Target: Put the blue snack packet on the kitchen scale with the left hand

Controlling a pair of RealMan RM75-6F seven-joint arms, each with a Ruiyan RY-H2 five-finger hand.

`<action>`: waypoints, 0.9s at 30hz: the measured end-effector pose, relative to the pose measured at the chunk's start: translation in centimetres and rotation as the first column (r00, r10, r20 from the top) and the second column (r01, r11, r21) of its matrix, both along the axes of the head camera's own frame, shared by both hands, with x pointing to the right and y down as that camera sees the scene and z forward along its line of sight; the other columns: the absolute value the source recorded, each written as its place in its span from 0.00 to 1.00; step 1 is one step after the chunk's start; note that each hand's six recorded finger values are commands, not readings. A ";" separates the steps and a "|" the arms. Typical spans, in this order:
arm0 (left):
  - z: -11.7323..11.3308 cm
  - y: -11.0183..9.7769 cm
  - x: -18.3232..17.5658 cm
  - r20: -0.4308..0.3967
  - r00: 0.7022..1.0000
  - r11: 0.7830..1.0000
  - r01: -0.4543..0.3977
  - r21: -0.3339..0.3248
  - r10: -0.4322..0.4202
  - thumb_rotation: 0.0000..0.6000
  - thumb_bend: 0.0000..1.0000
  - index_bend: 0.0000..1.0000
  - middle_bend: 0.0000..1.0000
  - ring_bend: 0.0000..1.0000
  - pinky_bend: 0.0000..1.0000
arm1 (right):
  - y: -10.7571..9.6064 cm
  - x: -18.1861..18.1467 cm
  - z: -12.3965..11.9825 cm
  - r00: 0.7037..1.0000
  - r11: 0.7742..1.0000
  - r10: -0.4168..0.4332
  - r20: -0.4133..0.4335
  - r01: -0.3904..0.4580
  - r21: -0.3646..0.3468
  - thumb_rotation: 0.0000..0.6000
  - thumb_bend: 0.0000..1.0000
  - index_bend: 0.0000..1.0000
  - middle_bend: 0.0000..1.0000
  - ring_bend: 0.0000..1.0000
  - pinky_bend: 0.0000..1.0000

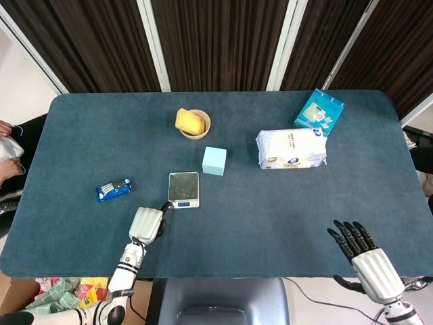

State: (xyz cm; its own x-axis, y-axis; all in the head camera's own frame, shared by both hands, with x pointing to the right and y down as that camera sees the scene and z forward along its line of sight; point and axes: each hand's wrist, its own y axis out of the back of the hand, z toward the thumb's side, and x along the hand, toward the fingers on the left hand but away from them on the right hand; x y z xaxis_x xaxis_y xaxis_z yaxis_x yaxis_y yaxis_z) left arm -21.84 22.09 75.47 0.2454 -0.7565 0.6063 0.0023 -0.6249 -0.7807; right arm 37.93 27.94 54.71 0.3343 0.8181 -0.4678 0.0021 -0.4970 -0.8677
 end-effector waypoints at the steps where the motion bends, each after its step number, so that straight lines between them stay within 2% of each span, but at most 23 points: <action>1: -0.2 -0.1 0.1 -0.007 1.000 1.000 0.000 0.008 0.000 1.00 0.55 0.26 1.00 1.00 1.00 | 0.0 0.0 0.0 1.000 1.000 0.001 0.000 -0.001 0.001 1.00 0.19 0.00 0.00 0.00 0.00; 6: -2.0 -0.9 0.9 -0.078 0.997 0.997 0.014 0.075 -0.008 1.00 0.49 0.08 1.00 1.00 1.00 | 0.0 0.1 0.0 1.000 1.000 0.003 -0.002 -0.003 -0.001 1.00 0.19 0.00 0.00 0.00 0.00; 10: -4.4 -1.8 1.5 -0.168 0.986 0.988 0.035 0.153 -0.009 1.00 0.43 0.03 0.99 1.00 1.00 | 0.1 0.0 0.0 1.000 1.000 -0.005 -0.003 0.005 -0.005 1.00 0.19 0.00 0.00 0.00 0.00; 13: -5.8 -2.7 0.8 -0.182 0.983 0.975 0.052 0.215 -0.012 1.00 0.40 0.03 0.92 1.00 1.00 | 0.1 0.1 -0.2 1.000 1.000 -0.005 -0.003 0.005 -0.001 1.00 0.19 0.00 0.00 0.00 0.00; 15: -6.5 -3.5 -0.2 -0.161 0.987 0.963 0.067 0.262 -0.025 1.00 0.38 0.03 0.92 1.00 1.00 | 0.1 0.2 -0.2 1.000 1.000 -0.004 -0.005 0.004 0.003 1.00 0.19 0.00 0.00 0.00 0.00; 18: -7.3 -5.0 -2.5 -0.102 0.992 0.939 0.104 0.328 -0.075 1.00 0.37 0.06 0.97 1.00 1.00 | 0.1 0.1 -0.2 1.000 1.000 -0.007 -0.004 0.007 0.003 1.00 0.19 0.00 0.00 0.00 0.00; 21: -6.7 -5.8 -4.7 -0.052 0.989 0.940 0.146 0.309 -0.137 1.00 0.36 0.08 1.00 1.00 1.00 | 0.3 0.0 -0.2 1.000 1.000 -0.015 -0.001 0.015 -0.001 1.00 0.19 0.00 0.00 0.00 0.00; 27: -4.2 -6.6 -9.6 0.116 0.964 0.953 0.211 0.216 -0.240 1.00 0.34 0.16 1.00 1.00 1.00 | 0.3 0.0 -0.3 1.000 1.000 -0.014 0.002 0.014 0.002 1.00 0.19 0.00 0.00 0.00 0.00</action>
State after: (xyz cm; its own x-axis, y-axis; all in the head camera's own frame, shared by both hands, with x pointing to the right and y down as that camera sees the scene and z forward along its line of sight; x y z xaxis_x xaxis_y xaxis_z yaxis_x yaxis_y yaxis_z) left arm -31.48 15.54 71.26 -0.0217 -0.8913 0.4529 -0.0030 -0.4529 -0.8915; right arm 37.94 28.20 54.39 0.3469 0.8143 -0.4654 -0.0030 -0.4953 -0.8687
